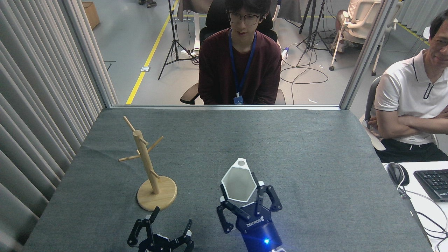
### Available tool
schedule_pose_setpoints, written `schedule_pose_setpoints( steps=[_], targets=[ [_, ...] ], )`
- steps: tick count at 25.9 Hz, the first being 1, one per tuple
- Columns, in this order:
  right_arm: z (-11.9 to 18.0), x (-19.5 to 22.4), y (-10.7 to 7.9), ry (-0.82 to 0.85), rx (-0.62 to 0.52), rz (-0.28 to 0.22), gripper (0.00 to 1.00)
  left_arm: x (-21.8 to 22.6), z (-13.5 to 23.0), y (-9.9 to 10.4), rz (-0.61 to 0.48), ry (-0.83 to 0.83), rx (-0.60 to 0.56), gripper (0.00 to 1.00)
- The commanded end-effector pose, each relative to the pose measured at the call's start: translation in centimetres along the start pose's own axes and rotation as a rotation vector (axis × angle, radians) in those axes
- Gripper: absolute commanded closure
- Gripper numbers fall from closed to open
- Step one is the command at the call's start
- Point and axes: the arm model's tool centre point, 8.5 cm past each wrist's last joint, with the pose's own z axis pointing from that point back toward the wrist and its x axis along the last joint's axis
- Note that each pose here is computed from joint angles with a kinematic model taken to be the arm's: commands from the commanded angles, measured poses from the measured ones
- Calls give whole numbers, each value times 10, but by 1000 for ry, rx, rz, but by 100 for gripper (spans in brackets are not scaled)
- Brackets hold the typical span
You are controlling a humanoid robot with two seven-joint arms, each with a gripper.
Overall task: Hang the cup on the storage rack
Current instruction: 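Carry the cup toward the left gripper and tilt it sideways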
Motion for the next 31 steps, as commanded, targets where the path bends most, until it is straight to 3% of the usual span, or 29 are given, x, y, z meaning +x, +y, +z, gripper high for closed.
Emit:
schedule_pose_setpoints(
  steps=[1, 5, 14, 17, 31],
  targets=[
    [-16, 33, -8, -66, -24, -15, 38, 14, 7, 4, 8, -33, 6, 1],
    [-21, 60, -13, -135, -39, 3, 38, 27, 14, 4, -7, -64, -2, 1],
    [-2, 80, -9, -144, 14, -49, 37, 30, 13, 3, -6, -71, 6, 1],
    [3, 81, -9, -127, 36, -70, 33, 30, 13, 4, -7, -69, 7, 1],
    [10, 112, -15, -176, 46, -95, 34, 24, 11, 8, -17, -63, 33, 1]
  ],
)
